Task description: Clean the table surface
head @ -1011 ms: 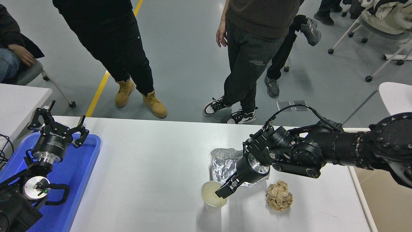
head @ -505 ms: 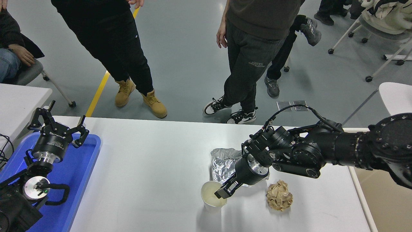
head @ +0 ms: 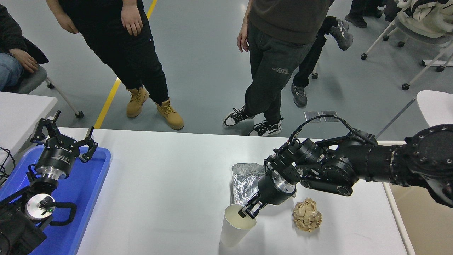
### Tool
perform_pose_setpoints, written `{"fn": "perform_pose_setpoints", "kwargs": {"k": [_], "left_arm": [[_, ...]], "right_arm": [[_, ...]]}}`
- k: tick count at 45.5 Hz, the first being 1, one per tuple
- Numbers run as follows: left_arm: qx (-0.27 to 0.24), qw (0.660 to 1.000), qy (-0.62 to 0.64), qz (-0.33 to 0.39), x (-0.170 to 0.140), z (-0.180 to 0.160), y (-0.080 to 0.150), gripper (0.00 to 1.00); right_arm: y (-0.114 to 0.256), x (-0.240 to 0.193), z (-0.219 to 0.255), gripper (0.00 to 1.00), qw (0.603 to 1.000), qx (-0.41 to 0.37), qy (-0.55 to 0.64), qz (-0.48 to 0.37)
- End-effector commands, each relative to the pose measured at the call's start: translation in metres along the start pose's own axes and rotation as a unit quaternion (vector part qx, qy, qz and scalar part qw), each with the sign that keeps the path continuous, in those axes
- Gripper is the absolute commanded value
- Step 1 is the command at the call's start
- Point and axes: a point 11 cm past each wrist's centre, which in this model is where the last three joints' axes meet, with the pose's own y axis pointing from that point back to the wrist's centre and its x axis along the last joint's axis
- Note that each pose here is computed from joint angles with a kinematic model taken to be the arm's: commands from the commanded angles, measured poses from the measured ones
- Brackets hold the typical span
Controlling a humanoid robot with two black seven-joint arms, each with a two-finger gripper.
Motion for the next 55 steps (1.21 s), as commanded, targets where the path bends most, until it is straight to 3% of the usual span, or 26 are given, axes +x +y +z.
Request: {"fn": "perform_pose_setpoints", "kwargs": {"k": [1, 10, 17, 20, 38, 55], "left_arm": [[0.001, 1.0, 0.0, 0.0, 0.0, 0.0, 0.0, 1.0], [0.001, 1.0, 0.0, 0.0, 0.0, 0.0, 0.0, 1.0], [0.0, 1.0, 0.0, 0.0, 0.0, 0.0, 0.0, 1.0], [0.0, 1.0, 0.0, 0.0, 0.0, 0.0, 0.0, 1.0], [0.0, 1.0, 0.0, 0.0, 0.0, 0.0, 0.0, 1.0], [0.001, 1.0, 0.0, 0.0, 0.0, 0.0, 0.0, 1.0]], "right_arm": [[0.006, 0.007, 0.0, 0.0, 1.0, 0.001, 0.003, 0.009], [0.039, 0.022, 0.013, 0.0, 0.999, -0.013, 0.007, 0.029], [0.091, 0.046, 0.02, 0.0, 0.998, -0.017, 0.007, 0.059], [0.124, 0.057, 0.014, 0.0, 0.997, -0.001, -0.005, 0.077], [0.207, 0.08, -0.002, 0.0, 0.986, 0.032, -0.059, 0.155], [0.241, 0.086, 0.002, 0.0, 0.975, 0.041, -0.089, 0.198]]}}
